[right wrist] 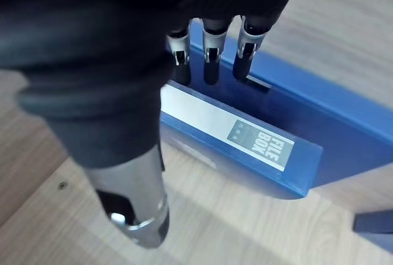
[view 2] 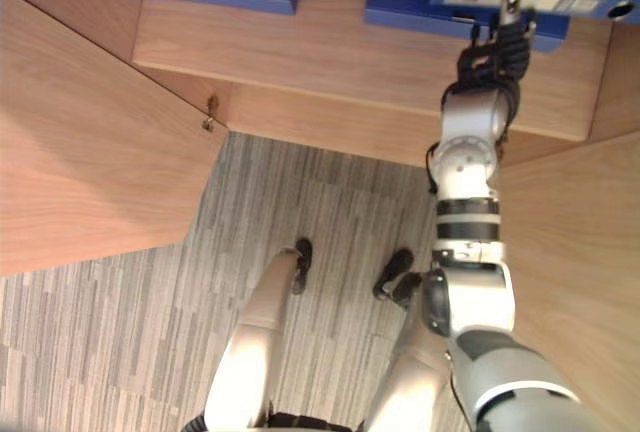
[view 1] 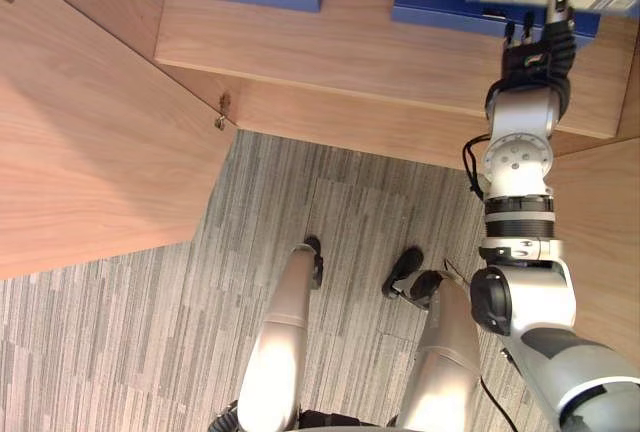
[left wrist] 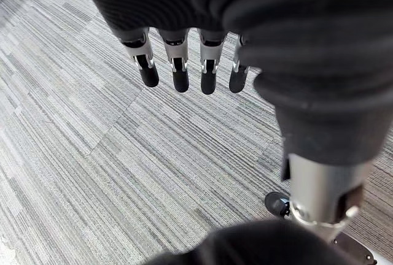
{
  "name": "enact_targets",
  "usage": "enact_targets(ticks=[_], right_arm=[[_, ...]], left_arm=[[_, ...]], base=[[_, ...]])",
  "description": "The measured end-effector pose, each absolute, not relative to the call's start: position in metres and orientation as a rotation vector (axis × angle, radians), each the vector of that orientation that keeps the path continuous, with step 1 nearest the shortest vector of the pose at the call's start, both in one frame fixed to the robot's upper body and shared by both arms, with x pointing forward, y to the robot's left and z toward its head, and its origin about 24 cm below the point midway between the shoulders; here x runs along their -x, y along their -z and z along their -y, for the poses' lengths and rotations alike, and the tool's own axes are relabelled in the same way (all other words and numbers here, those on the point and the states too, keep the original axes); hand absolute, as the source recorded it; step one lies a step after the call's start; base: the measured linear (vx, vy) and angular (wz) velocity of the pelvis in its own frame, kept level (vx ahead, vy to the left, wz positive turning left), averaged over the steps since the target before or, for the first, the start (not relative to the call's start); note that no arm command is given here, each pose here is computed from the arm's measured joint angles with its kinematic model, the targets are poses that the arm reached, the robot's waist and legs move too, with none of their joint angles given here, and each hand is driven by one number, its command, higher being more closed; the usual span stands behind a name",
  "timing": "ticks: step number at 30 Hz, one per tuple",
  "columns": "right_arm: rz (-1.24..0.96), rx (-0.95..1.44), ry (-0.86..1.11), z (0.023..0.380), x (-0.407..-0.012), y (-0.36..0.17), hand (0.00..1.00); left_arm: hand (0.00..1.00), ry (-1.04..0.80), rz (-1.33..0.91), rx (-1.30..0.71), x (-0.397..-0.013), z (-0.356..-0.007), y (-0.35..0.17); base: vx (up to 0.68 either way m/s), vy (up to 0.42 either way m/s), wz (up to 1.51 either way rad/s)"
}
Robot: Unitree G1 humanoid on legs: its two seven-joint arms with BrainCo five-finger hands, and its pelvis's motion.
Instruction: Walk over to the cabinet, pick up the folder, carry it to the office cabinet, place the folder inside the office cabinet, then close the office cabinet door
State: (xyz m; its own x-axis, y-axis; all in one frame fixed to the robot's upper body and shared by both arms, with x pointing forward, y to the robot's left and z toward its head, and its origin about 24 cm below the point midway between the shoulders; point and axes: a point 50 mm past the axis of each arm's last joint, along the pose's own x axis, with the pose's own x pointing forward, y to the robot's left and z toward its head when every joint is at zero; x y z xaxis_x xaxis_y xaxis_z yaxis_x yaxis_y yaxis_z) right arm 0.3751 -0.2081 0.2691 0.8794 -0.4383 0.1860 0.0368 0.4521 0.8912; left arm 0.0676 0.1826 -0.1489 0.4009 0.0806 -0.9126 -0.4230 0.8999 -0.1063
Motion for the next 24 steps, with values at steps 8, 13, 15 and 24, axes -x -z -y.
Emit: enact_targets(ticks=[8, 13, 15, 24], right_arm=[[0.311, -0.963, 0.166, 0.16, -0.386, -0.247, 0.0], [0.314, -0.91, 0.13, 0.148, -0.387, -0.246, 0.0], [0.33, -0.878, 0.122, 0.147, -0.386, -0.247, 0.0], [0.329, -0.824, 0.047, 0.137, -0.388, -0.245, 0.0]], left_arm=[[0.0, -0.392, -1.113, 0.373, -0.078, -0.19, 0.154], [0.0, -0.464, -1.101, 0.395, -0.082, -0.197, 0.156], [0.0, -0.504, -1.097, 0.43, -0.081, -0.198, 0.157], [0.0, -0.586, -1.079, 0.448, -0.083, -0.206, 0.159]], base=[[-0.01, 0.049, -0.13], [0.0, 0.041, -0.02], [0.01, 0.052, 0.0], [0.01, 0.061, -0.01]])
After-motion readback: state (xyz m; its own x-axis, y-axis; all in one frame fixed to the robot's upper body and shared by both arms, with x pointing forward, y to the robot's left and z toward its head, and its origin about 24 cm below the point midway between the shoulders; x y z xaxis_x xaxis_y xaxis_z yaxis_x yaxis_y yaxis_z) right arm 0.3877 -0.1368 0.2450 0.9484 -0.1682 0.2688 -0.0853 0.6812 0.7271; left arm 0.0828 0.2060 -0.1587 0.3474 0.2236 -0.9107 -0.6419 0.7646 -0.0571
